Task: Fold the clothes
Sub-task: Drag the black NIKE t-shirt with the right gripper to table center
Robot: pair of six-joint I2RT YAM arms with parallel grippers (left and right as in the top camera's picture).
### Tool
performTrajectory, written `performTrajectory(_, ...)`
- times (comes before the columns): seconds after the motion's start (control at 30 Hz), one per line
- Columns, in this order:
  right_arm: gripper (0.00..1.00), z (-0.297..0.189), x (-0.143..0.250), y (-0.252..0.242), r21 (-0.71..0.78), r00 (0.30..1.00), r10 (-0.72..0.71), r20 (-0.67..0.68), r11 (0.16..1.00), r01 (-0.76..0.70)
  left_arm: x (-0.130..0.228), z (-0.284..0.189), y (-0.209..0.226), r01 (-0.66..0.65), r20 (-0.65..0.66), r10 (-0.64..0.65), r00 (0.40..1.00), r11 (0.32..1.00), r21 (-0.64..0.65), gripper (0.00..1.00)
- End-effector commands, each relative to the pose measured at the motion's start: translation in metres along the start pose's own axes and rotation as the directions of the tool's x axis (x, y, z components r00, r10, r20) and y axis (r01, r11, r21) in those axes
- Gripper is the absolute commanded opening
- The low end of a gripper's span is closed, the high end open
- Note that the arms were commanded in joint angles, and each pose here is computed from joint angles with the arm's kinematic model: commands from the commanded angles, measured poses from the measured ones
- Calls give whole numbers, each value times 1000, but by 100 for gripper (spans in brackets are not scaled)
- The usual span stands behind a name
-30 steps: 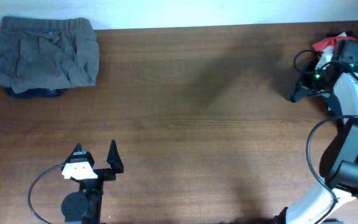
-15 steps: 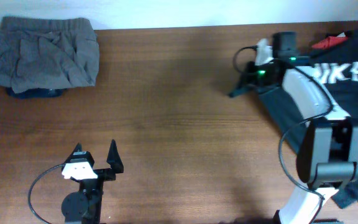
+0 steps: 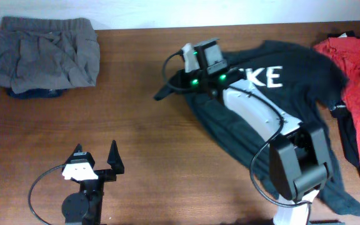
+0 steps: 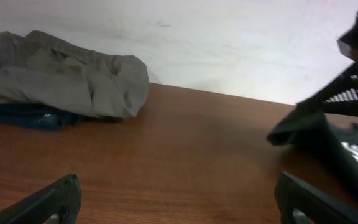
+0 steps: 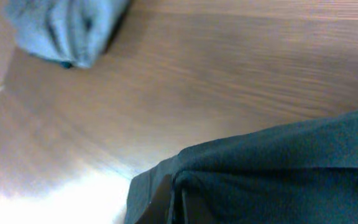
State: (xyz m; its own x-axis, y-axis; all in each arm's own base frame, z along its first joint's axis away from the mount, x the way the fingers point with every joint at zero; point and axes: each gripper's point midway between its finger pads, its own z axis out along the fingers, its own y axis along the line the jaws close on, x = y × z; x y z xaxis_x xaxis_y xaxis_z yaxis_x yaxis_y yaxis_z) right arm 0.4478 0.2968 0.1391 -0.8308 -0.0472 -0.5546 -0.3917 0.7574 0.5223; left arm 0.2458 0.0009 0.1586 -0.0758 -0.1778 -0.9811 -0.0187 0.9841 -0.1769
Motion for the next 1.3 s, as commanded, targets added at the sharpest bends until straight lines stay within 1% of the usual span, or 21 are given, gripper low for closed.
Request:
performTrajectory(0.0, 4, 0, -3, 45, -76, 999, -29, 22, 997, 30, 2, 0, 2, -15, 0, 15, 1000, 1000, -8, 99)
performTrajectory(0.07, 4, 8, 5, 72, -116, 997, -71, 20, 991, 73, 2, 0, 2, -15, 0, 15, 1000, 1000, -8, 99)
performTrajectory(0.17, 4, 13, 15, 98, -157, 997, -82, 13, 984, 83, 2, 0, 2, -15, 0, 15, 1000, 1000, -8, 99)
performTrajectory(0.43, 4, 21, 39, 152, -249, 989, -148, 0, 958, 143, 2, 0, 2, -15, 0, 15, 1000, 1000, -8, 99)
performTrajectory(0.47, 10, 22, 42, 155, -253, 988, -154, -3, 956, 148, 2, 0, 2, -15, 0, 15, 1000, 1000, -8, 99)
performTrajectory(0.57, 20, 21, 37, 151, -239, 989, -151, 8, 960, 148, 2, 0, 2, -15, 0, 15, 1000, 1000, -8, 99)
performTrajectory(0.6, 32, 17, 32, 147, -233, 988, -156, 20, 960, 157, 2, 0, 2, -15, 0, 15, 1000, 1000, -8, 99)
performTrajectory(0.63, 53, 12, 28, 145, -227, 986, -167, 29, 959, 169, 2, 0, 2, -15, 0, 15, 1000, 1000, -8, 99)
performTrajectory(0.67, 70, 4, 20, 140, -205, 982, -186, 39, 960, 190, 2, 0, 2, -15, 0, 15, 1000, 1000, -8, 99)
performTrajectory(0.7, 81, -1, 16, 137, -189, 978, -202, 43, 960, 206, 2, 0, 2, -15, 0, 15, 1000, 1000, -8, 99)
performTrajectory(0.73, 99, -9, 9, 129, -140, 975, -217, 43, 965, 221, 2, 0, 2, -15, 0, 15, 1000, 1000, -8, 99)
performTrajectory(0.8, 98, -23, -2, 107, -3, 974, -222, 34, 975, 222, 2, 0, 2, -15, 0, 15, 1000, 1000, -8, 99)
performTrajectory(0.83, 99, -34, -10, 91, 103, 977, -212, 35, 973, 207, 2, 0, 2, -15, 0, 15, 1000, 1000, -8, 99)
performTrajectory(0.9, 98, -59, -19, 63, 278, 981, -192, 27, 944, 177, 2, 0, 2, -15, 0, 15, 1000, 1000, -8, 99)
performTrajectory(0.97, 99, -84, -19, 39, 398, 986, -165, 3, 905, 151, 2, 0, 2, -15, 0, 15, 1000, 1000, -8, 99)
performTrajectory(1.07, 99, -124, -5, 12, 474, 995, -82, -60, 875, 101, 2, 0, 2, -15, 0, 15, 1000, 1000, -7, 99)
performTrajectory(1.1, 99, -129, 0, 10, 467, 996, -45, -73, 881, 74, 2, 0, 2, -15, 0, 15, 1000, 1000, -8, 99)
performTrajectory(1.17, 99, -135, 22, 5, 433, 986, 11, -166, 899, 63, 2, 0, 3, -22, 1, 22, 1000, 1000, -14, 99)
performTrajectory(1.2, 84, -138, 25, -1, 446, 983, 27, -181, 893, 58, 1, 0, 6, -50, 4, 50, 999, 998, -33, 99)
performTrajectory(1.23, 73, -141, 30, -5, 460, 980, 54, -193, 887, 42, 1, 0, 6, -50, 4, 50, 999, 998, -32, 99)
performTrajectory(1.27, 70, -144, 34, -8, 475, 977, 91, -193, 880, 12, 1, 0, 5, -49, 3, 49, 999, 998, -28, 99)
